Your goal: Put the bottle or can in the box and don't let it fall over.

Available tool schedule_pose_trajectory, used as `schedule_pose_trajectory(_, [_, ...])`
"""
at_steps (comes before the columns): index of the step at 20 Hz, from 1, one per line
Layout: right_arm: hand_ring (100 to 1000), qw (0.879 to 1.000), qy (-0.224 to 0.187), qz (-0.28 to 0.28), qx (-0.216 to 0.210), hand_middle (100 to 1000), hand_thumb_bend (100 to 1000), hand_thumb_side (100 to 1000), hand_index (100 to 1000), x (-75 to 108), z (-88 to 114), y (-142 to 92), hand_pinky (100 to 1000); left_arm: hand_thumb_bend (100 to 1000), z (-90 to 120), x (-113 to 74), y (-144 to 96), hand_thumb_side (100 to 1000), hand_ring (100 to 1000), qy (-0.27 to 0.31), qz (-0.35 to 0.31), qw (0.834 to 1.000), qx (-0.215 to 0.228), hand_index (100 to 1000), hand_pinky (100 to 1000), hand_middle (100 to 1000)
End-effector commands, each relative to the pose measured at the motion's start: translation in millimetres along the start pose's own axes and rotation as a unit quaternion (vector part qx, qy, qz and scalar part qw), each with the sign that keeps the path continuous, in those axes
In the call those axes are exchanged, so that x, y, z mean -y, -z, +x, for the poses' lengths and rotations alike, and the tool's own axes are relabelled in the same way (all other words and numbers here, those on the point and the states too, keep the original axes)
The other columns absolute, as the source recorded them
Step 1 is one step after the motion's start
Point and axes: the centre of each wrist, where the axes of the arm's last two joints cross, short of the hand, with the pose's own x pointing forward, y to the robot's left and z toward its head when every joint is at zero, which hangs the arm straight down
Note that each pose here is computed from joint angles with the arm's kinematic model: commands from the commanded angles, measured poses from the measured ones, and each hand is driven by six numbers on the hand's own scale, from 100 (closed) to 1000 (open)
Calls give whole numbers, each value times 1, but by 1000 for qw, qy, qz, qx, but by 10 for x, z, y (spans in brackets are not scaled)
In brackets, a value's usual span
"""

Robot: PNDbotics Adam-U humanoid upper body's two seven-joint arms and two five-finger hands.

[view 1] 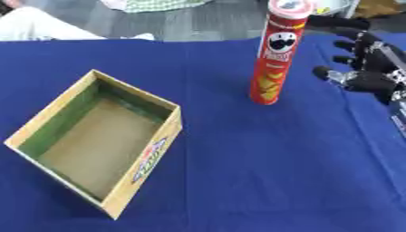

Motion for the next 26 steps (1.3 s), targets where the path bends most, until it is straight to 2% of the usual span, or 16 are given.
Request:
schedule_pose_trajectory(1, [1000, 1000, -7, 0, 7, 1000, 550, 103, 902, 33, 74, 50, 906, 510, 81, -10, 35, 906, 930, 7, -5, 1000, 14, 854, 734, 893])
schedule_pose_trajectory(26, [1000, 999, 31, 24, 22, 1000, 537, 131, 907, -126, 82, 258, 919, 508, 65, -3, 27, 908, 936, 5, -7, 1000, 10, 853, 734, 892])
